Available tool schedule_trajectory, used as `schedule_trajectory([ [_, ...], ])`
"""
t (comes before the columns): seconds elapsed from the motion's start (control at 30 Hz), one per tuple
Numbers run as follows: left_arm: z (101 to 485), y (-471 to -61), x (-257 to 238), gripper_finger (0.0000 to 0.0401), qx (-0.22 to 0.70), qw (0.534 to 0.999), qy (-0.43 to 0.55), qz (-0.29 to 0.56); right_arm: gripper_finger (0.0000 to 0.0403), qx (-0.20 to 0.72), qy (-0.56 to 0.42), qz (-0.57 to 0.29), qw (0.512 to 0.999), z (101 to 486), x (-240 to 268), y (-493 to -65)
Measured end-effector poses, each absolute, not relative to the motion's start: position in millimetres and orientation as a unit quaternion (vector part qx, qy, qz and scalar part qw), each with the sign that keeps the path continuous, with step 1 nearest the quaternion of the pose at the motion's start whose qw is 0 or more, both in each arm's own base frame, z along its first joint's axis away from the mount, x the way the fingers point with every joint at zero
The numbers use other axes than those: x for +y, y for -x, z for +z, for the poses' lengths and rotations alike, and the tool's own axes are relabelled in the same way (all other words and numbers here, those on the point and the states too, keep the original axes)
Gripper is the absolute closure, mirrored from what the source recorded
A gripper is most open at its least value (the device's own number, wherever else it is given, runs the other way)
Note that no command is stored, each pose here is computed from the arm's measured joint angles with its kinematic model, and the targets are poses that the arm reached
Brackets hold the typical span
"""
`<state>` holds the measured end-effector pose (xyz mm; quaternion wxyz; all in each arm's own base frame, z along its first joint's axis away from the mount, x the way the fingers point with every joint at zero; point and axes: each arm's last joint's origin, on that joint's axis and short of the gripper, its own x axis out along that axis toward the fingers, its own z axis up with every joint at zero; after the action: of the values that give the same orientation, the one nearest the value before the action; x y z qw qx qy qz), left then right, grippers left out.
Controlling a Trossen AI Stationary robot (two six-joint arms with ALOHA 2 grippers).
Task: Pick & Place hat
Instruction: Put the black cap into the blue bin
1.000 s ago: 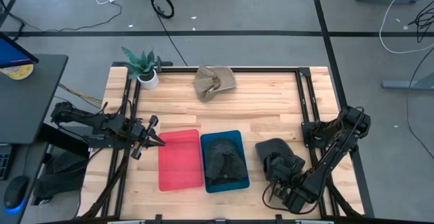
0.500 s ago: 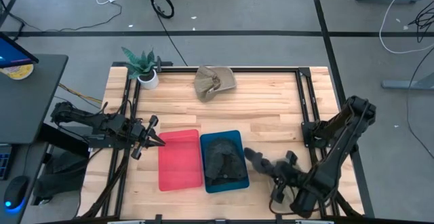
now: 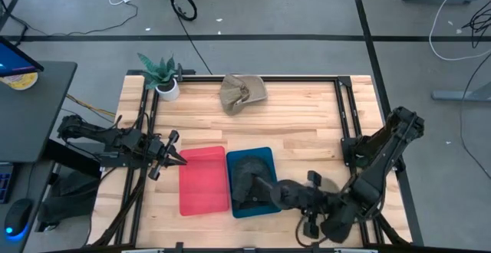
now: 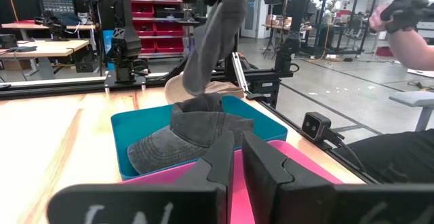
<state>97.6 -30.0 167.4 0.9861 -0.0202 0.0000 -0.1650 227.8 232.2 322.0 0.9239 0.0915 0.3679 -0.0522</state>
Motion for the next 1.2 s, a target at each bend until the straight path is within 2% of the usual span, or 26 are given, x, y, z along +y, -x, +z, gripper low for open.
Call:
schedule_trajectory([
  [0.23, 167.5, -97.6, -30.0, 0.0367, 0.000, 0.986, 0.020, -0.165, 0.0386, 0.394, -0.091, 0.017, 0.915, 347.9, 214.5, -250.1],
  [0.5, 167.5, -97.6, -30.0, 0.0367, 0.000, 0.986, 0.020, -0.165, 0.0386, 0.450, -0.120, 0.063, 0.883, 345.5, 193.2, -266.3],
  [0.93, 167.5, -97.6, -30.0, 0.0367, 0.000, 0.986, 0.020, -0.165, 0.0386, 0.494, -0.173, 0.069, 0.849, 334.1, 172.6, -289.3],
  [1.2, 167.4, -97.6, -30.0, 0.0367, 0.000, 0.986, 0.020, -0.165, 0.0386, 0.519, -0.143, 0.037, 0.842, 306.2, 154.7, -319.4],
])
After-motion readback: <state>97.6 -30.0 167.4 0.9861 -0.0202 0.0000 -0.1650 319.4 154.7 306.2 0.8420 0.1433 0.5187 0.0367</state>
